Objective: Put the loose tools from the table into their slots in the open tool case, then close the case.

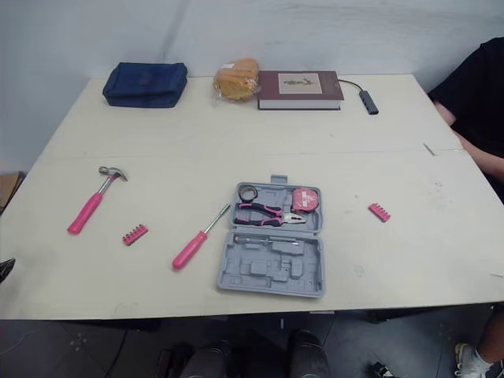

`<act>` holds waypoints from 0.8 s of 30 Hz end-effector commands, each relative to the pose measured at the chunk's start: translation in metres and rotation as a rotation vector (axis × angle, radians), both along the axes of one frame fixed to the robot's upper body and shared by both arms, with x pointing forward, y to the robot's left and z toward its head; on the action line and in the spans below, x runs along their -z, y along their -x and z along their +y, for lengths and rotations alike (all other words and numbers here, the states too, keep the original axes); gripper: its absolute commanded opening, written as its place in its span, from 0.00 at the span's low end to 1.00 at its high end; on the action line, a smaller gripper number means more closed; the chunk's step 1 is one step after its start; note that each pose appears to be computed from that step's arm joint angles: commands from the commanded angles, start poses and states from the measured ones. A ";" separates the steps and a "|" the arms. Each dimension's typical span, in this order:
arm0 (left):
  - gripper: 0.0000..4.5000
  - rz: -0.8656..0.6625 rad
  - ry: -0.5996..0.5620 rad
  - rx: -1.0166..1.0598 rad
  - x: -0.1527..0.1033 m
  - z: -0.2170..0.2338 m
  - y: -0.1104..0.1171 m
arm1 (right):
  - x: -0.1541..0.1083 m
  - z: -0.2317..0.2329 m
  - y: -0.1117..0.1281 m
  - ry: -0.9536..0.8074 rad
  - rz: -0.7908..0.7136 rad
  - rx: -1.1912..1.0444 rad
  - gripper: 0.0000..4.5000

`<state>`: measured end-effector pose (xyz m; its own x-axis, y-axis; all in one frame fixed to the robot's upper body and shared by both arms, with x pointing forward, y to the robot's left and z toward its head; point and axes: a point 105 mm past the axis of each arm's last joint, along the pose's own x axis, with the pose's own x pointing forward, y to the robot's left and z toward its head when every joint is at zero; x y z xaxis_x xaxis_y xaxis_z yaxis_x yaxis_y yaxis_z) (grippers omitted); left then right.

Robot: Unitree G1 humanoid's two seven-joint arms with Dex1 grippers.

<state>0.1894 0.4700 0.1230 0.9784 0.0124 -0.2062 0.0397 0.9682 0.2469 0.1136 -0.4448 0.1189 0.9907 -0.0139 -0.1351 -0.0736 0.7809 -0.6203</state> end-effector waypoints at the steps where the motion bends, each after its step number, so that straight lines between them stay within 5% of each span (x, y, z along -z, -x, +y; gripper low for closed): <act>1: 0.99 -0.086 -0.018 0.036 -0.020 -0.007 -0.014 | -0.003 0.010 -0.010 0.004 -0.039 -0.080 1.00; 7: 0.99 -0.101 0.003 0.159 -0.043 -0.032 -0.048 | -0.010 0.064 -0.049 -0.043 -0.140 -0.334 1.00; 11: 0.99 -0.078 0.123 0.113 -0.060 -0.048 -0.086 | -0.019 0.124 -0.068 -0.150 -0.152 -0.583 1.00; 17: 0.99 0.144 0.161 0.073 -0.045 -0.069 -0.121 | -0.044 0.207 -0.085 -0.222 -0.134 -0.890 1.00; 24: 0.99 0.280 0.061 0.059 -0.020 -0.073 -0.148 | -0.073 0.271 -0.099 -0.199 -0.152 -1.080 1.00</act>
<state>0.3358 0.3908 0.1416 0.8793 -0.0902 -0.4676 0.1704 0.9765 0.1321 0.2141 -0.1861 0.1818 0.5036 0.8602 0.0801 -0.7100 0.4649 -0.5290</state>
